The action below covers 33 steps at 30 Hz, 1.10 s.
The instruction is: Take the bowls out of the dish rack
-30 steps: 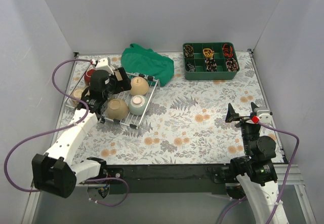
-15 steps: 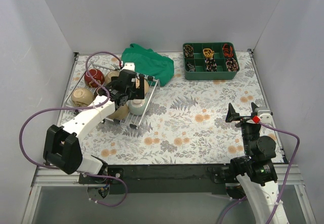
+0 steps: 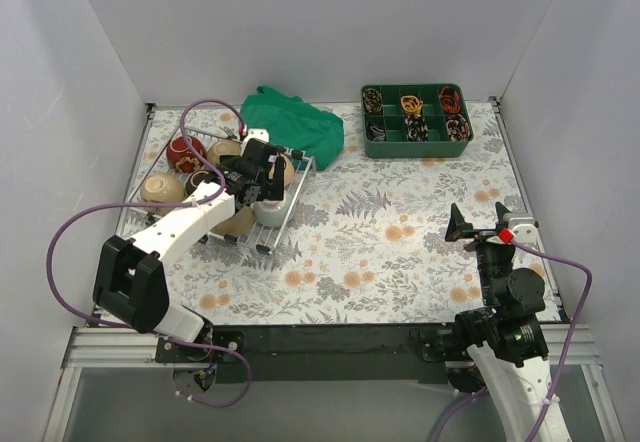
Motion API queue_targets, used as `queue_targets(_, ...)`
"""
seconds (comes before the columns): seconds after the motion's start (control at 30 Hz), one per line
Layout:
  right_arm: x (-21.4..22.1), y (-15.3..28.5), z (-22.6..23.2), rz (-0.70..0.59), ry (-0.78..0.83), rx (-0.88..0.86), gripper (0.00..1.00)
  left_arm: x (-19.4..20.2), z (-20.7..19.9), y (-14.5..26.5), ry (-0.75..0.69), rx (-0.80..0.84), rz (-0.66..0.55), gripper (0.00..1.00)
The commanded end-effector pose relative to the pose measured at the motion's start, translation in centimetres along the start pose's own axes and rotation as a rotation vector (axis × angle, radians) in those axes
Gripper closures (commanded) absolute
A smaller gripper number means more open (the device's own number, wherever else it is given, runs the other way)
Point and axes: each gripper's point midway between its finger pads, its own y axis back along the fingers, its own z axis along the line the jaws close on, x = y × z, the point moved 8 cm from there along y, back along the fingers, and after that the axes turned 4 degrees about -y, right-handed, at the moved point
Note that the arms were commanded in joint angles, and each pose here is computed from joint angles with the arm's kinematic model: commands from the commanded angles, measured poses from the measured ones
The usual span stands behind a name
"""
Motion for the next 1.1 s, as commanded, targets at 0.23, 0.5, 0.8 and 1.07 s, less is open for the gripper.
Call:
queue_targets(0.23, -3.5, 2.4, -0.6, -0.236, -0.066, 0.014, 0.01, 2.6, 2.6, 1.8, -0.018, -0.144, 0.083, 0.02)
queue_targets(0.5, -3.4, 2.3, -0.6, -0.234, -0.066, 0.015, 0.01, 3.8, 3.2, 1.8, -0.114, -0.11, 0.039, 0.02)
queue_targets(0.8, -3.4, 2.3, -0.7, -0.234, -0.07, 0.021, 0.01, 4.8, 2.5, 1.3, -0.313, -0.194, -0.011, 0.02)
queue_targets(1.07, -3.4, 2.3, -0.6, -0.233, -0.076, 0.012, 0.01, 5.5, 1.8, 0.9, -0.471, -0.304, -0.028, 0.02)
